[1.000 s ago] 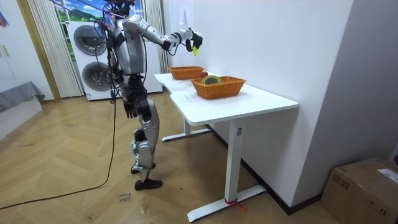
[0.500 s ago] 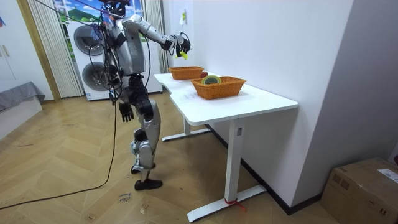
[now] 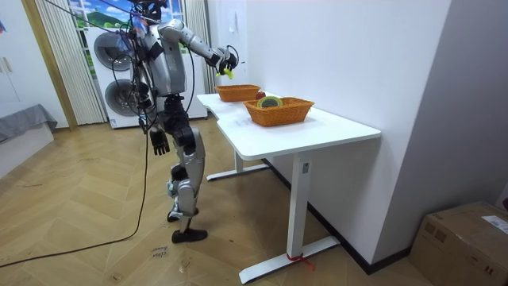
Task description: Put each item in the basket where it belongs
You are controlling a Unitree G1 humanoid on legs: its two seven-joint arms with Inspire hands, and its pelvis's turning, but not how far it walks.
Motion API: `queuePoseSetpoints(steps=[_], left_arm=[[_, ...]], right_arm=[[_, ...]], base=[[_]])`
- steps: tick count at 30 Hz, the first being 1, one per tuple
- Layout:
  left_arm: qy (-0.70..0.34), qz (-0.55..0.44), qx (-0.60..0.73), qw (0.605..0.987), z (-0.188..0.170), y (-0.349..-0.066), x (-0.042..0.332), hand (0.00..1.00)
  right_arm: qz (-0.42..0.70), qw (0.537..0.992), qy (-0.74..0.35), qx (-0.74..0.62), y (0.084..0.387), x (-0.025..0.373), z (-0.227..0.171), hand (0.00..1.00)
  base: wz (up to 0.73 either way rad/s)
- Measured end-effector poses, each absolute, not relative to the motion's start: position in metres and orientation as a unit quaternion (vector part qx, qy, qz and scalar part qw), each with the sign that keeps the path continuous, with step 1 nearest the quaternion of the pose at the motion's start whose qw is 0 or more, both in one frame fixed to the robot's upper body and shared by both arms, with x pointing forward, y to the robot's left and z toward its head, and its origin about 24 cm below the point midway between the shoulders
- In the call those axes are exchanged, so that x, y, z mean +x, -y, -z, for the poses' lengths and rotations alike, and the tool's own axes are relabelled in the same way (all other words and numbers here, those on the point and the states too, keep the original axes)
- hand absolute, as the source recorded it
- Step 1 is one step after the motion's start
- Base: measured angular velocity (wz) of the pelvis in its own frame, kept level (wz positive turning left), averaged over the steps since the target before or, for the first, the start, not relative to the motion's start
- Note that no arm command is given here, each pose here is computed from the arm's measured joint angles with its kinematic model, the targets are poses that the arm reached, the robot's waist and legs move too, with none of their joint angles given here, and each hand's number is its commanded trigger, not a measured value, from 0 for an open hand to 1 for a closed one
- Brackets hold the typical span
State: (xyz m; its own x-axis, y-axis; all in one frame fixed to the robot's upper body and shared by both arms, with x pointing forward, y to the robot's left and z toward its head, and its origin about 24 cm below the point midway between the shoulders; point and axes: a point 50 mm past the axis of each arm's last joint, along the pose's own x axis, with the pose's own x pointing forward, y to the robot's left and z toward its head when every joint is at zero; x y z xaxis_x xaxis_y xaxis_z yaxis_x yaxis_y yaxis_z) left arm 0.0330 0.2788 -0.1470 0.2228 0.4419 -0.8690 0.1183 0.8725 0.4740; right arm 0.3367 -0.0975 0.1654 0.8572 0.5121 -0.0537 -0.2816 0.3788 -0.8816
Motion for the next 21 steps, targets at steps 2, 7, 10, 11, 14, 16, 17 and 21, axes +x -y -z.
queuePoseSetpoints(steps=[2, 7, 10, 11, 14, 16, 17, 21], left_arm=[[-0.614, -0.099, 0.234, 0.748, 0.148, -0.277, 0.034, 0.00], [-0.616, -0.092, 0.234, 0.746, 0.149, -0.274, 0.032, 0.00], [-0.618, -0.088, 0.234, 0.745, 0.149, -0.273, 0.032, 0.00], [-0.619, -0.088, 0.233, 0.745, 0.149, -0.273, 0.033, 0.00], [-0.619, -0.087, 0.232, 0.745, 0.149, -0.273, 0.032, 0.00], [-0.619, -0.087, 0.232, 0.745, 0.149, -0.273, 0.032, 0.00], [-0.619, -0.087, 0.232, 0.745, 0.149, -0.273, 0.032, 0.00], [-0.619, -0.087, 0.233, 0.745, 0.149, -0.273, 0.032, 0.00]], right_arm=[[-0.245, 0.821, 0.115, -0.502, 0.095, 0.336, -0.164, 1.00], [-0.257, 0.818, 0.096, -0.505, 0.090, 0.337, -0.151, 1.00], [-0.259, 0.820, 0.078, -0.505, 0.090, 0.340, -0.144, 1.00], [-0.261, 0.819, 0.079, -0.506, 0.089, 0.339, -0.143, 1.00], [-0.267, 0.816, 0.079, -0.507, 0.086, 0.338, -0.141, 1.00], [-0.269, 0.815, 0.079, -0.508, 0.086, 0.338, -0.140, 1.00], [-0.269, 0.815, 0.079, -0.508, 0.086, 0.338, -0.140, 1.00], [-0.268, 0.814, 0.079, -0.509, 0.086, 0.338, -0.140, 0.42]], base=[[0.05], [0.03], [0.04], [0.00], [0.02], [0.00], [0.00], [0.00]])
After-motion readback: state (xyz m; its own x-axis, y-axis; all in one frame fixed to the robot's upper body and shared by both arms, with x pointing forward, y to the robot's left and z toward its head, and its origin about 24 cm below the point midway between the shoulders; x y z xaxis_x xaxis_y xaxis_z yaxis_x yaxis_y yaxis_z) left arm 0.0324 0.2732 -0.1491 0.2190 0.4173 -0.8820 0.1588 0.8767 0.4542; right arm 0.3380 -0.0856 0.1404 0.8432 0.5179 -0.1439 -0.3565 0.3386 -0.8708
